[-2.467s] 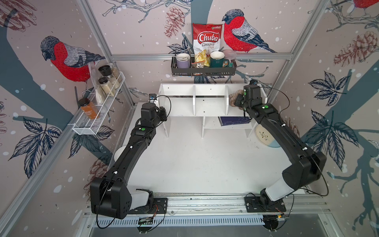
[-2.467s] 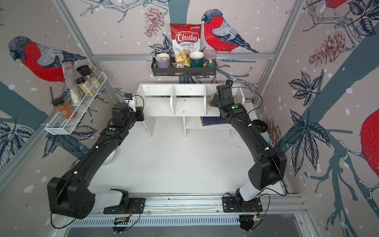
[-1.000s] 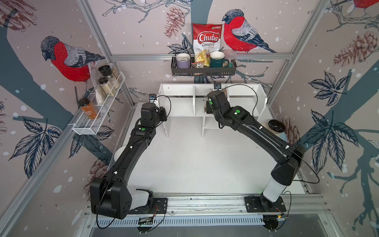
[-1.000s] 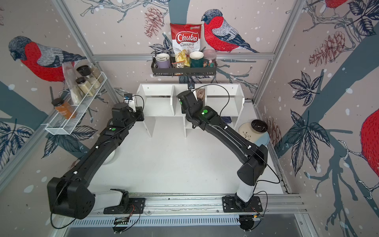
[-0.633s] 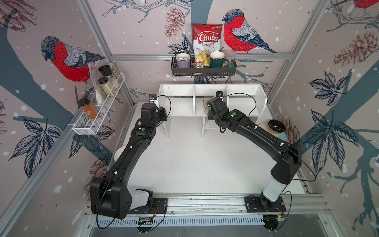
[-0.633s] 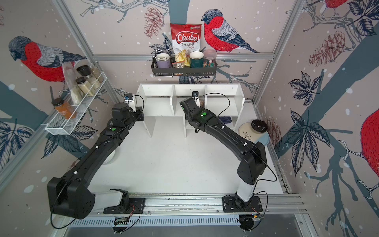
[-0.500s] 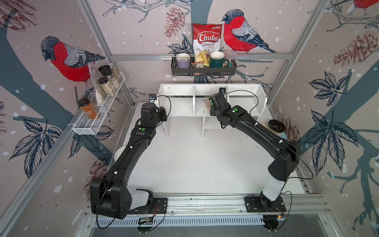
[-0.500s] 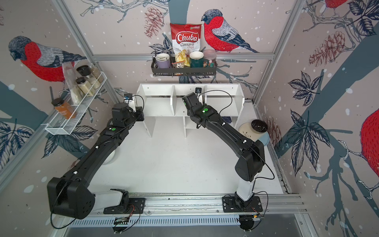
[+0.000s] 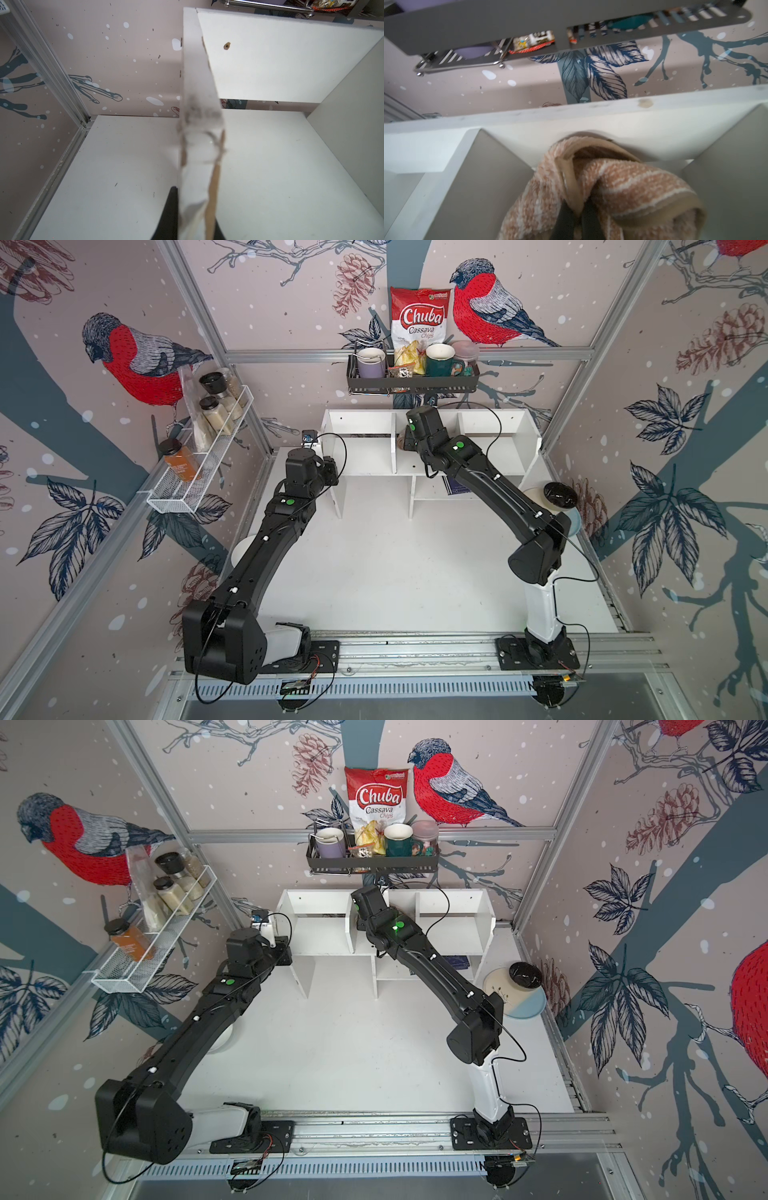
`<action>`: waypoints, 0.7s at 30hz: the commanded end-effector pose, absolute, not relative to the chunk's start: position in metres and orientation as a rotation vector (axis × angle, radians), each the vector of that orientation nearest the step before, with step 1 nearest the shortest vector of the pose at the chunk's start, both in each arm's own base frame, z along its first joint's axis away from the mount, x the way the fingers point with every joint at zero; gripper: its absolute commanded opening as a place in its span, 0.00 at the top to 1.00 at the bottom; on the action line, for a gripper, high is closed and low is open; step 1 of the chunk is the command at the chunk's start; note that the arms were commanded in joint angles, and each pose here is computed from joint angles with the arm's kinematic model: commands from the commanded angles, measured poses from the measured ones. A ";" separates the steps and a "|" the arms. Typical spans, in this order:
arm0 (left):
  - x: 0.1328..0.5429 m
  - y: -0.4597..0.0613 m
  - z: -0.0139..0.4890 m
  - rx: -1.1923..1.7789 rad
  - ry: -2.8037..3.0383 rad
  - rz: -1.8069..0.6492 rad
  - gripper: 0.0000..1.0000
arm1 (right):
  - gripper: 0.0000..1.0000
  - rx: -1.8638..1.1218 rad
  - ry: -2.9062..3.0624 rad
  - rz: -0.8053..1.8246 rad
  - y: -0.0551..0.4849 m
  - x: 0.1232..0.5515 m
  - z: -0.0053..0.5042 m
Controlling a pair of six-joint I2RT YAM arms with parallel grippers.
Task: Wipe the bookshelf clean with a cloth
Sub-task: Wipe the dust from the shelf.
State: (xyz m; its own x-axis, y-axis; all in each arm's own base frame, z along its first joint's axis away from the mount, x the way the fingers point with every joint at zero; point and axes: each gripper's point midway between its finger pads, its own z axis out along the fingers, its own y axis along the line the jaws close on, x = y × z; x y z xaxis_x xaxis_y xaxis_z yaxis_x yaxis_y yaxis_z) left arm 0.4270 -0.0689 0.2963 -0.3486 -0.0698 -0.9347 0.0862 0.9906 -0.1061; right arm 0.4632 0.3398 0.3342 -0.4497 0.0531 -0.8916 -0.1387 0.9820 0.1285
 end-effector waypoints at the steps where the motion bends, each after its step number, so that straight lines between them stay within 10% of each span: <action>1: 0.421 -0.090 0.300 -0.026 1.926 -0.363 1.00 | 1.00 -0.141 2.051 0.243 0.355 0.448 0.319; 21: 0.421 -0.095 0.301 -0.019 1.924 -0.405 1.00 | 1.00 0.064 2.048 0.059 0.259 0.450 0.335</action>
State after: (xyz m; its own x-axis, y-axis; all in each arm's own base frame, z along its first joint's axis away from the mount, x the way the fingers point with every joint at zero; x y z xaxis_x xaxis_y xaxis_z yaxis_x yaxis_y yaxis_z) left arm 0.4258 -0.0695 0.2961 -0.3526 -0.0714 -0.9331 0.0896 0.9899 -0.1096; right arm 0.4426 0.2537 0.3247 -0.4757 0.0666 -0.8771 0.0216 0.9977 0.0640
